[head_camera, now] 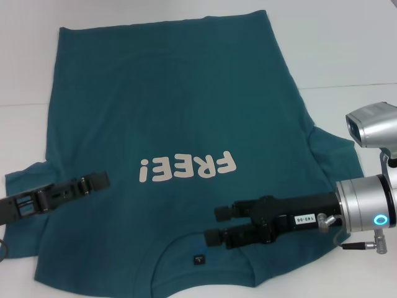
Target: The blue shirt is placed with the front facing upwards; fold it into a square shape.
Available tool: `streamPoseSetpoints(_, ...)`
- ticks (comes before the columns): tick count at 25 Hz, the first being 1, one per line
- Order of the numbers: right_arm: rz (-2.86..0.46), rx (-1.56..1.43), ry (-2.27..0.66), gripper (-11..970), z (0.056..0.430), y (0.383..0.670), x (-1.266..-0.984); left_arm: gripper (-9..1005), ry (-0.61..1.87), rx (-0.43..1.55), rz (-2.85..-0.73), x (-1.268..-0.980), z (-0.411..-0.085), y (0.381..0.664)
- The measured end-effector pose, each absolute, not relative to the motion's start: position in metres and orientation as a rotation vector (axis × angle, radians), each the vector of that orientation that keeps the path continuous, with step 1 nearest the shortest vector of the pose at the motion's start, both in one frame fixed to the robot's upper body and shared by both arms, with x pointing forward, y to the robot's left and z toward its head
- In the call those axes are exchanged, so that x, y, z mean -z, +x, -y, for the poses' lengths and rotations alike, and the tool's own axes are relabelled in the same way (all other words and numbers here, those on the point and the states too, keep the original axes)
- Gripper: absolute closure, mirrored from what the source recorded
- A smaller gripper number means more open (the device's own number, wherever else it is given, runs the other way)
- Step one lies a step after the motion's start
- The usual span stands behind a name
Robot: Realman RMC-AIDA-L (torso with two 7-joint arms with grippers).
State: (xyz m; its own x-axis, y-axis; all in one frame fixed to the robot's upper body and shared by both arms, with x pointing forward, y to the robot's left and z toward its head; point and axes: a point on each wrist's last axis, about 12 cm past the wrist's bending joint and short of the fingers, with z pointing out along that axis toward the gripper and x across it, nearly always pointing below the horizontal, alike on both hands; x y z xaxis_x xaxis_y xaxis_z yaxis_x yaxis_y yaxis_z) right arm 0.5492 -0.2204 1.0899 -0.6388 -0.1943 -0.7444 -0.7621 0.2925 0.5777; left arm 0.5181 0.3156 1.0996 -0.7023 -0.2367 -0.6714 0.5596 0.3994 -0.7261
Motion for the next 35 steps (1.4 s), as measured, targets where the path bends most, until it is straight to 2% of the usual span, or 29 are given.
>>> streamPoseSetpoints(8, -2.012, -1.347, -0.85, 30, 0.22, 0.55, -1.091, 222, 0.195, 1.295, -1.964, -1.089, -0.315, 0.523)
streamPoseSetpoints(13, -2.007, -1.347, -0.842, 31, 0.221, 0.55, -1.091, 111, 0.2, 1.296, -1.964, -1.09, -0.317, 0.522)
streamPoseSetpoints(21, -2.009, -1.352, -0.839, 30, 0.221, 0.55, -1.091, 112, 0.147, 1.326, -1.997, -1.092, -0.323, 0.521)
streamPoseSetpoints(29, -2.019, -1.37, -0.791, 29, 0.223, 0.551, -1.093, 114, -0.127, 1.377, -2.051, -1.094, -0.337, 0.526)
streamPoseSetpoints(35, -2.037, -1.381, -0.747, 29, 0.224, 0.553, -1.094, 115, -0.387, 1.32, -2.022, -1.087, -0.358, 0.525)
